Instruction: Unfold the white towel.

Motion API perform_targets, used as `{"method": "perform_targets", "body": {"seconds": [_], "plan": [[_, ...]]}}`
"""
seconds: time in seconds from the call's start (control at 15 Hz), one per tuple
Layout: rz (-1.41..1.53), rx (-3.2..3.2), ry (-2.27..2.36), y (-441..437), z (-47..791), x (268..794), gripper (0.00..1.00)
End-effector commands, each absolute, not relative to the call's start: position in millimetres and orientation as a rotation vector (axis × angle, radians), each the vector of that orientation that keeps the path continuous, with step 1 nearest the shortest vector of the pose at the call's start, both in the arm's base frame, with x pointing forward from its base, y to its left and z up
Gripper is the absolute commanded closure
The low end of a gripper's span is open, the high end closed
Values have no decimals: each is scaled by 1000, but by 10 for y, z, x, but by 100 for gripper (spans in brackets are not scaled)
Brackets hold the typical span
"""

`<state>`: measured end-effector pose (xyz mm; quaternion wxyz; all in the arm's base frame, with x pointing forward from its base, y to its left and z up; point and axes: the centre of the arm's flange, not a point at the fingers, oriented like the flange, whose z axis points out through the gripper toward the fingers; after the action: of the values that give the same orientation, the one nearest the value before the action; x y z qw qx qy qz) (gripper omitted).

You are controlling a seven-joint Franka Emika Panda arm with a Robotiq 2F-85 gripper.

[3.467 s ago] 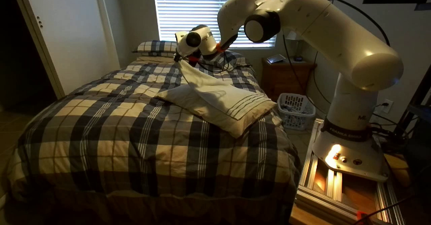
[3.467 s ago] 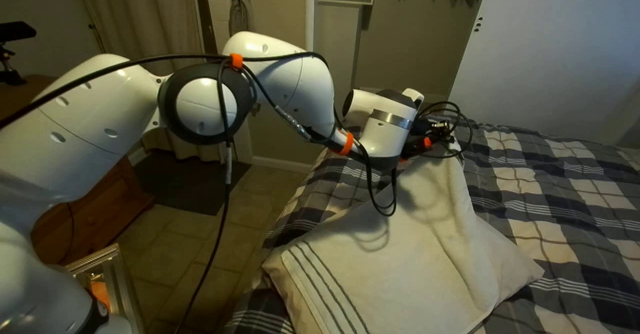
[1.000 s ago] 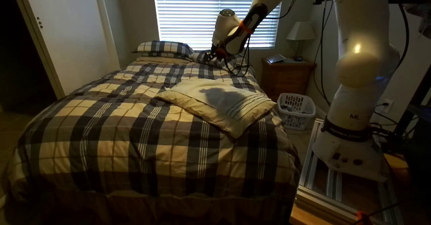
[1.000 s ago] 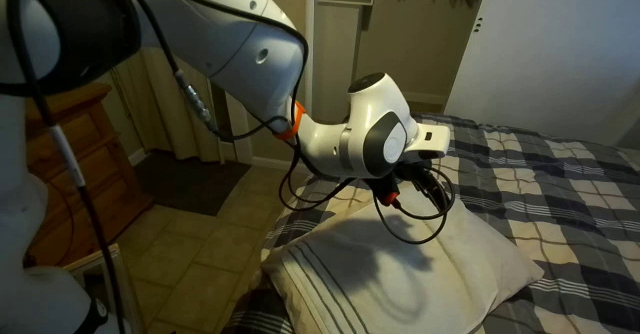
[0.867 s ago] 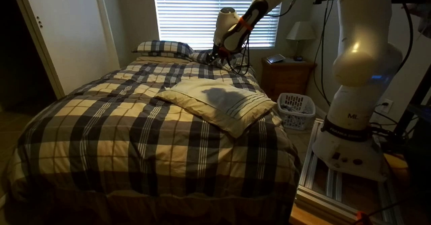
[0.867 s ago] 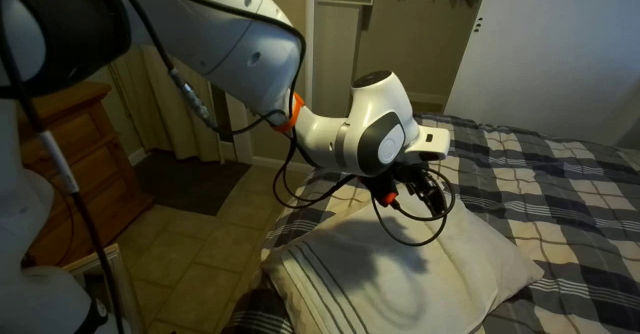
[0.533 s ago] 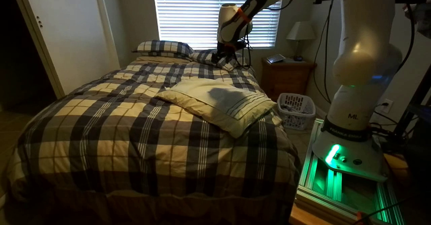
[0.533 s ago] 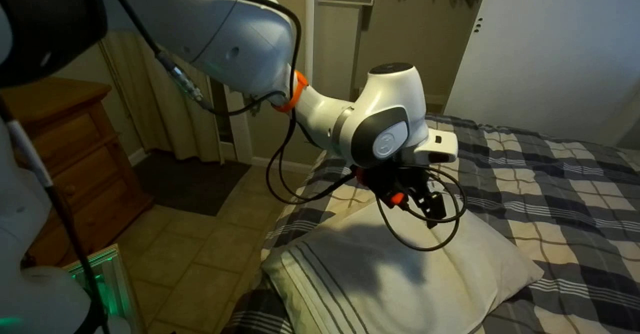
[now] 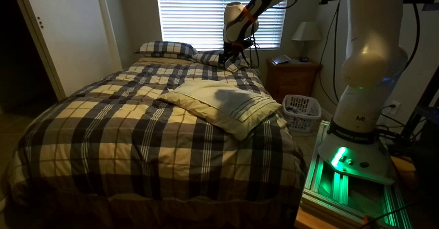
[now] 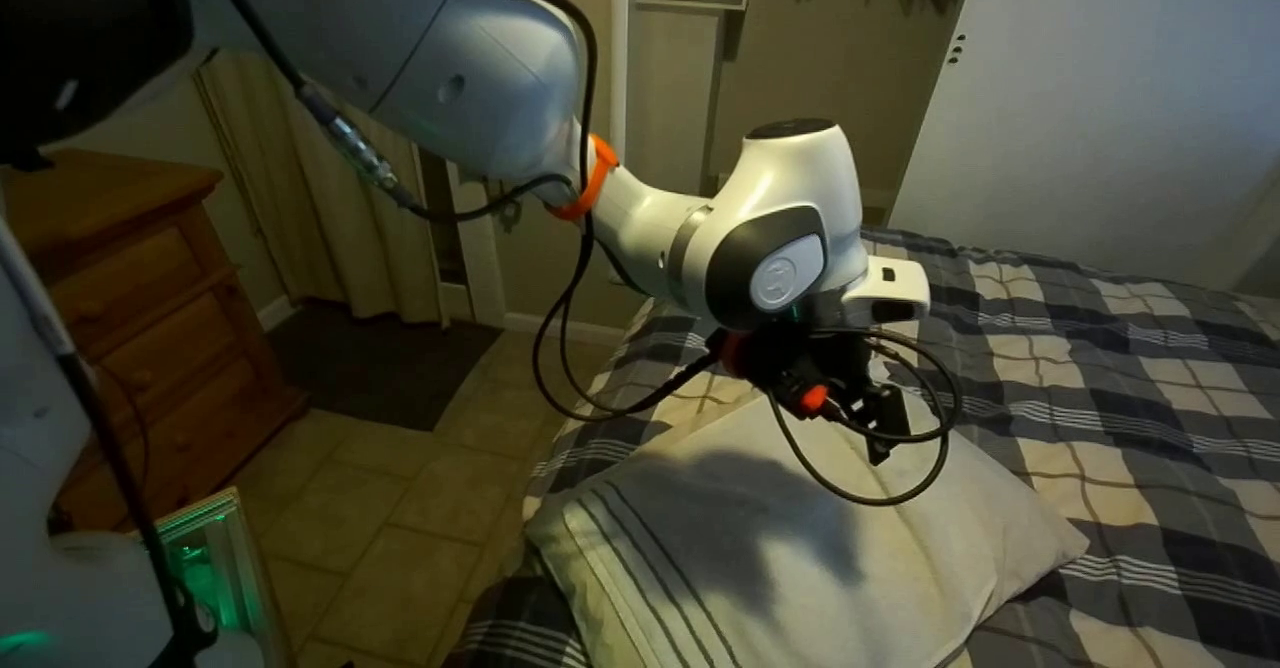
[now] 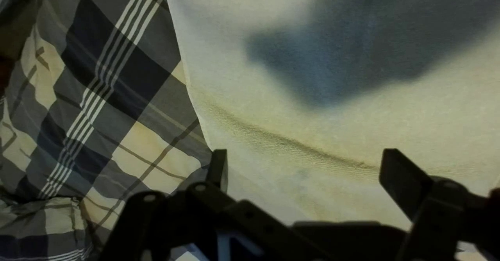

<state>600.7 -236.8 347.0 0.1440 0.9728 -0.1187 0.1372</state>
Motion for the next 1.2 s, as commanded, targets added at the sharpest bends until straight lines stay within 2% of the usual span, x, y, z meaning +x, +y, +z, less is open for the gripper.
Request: {"method": "perform_targets", "body": {"seconds": [0.0,0.27,0.8,1.13], "plan": [[438,2783,-454,-2610,3474,6131,0],[480,2822,-548,-3027,3512,6276,0],[529,2887,-400,-3713,3355,6551,0],[491,2988,-432,-3852,3215,6609,0]]}}
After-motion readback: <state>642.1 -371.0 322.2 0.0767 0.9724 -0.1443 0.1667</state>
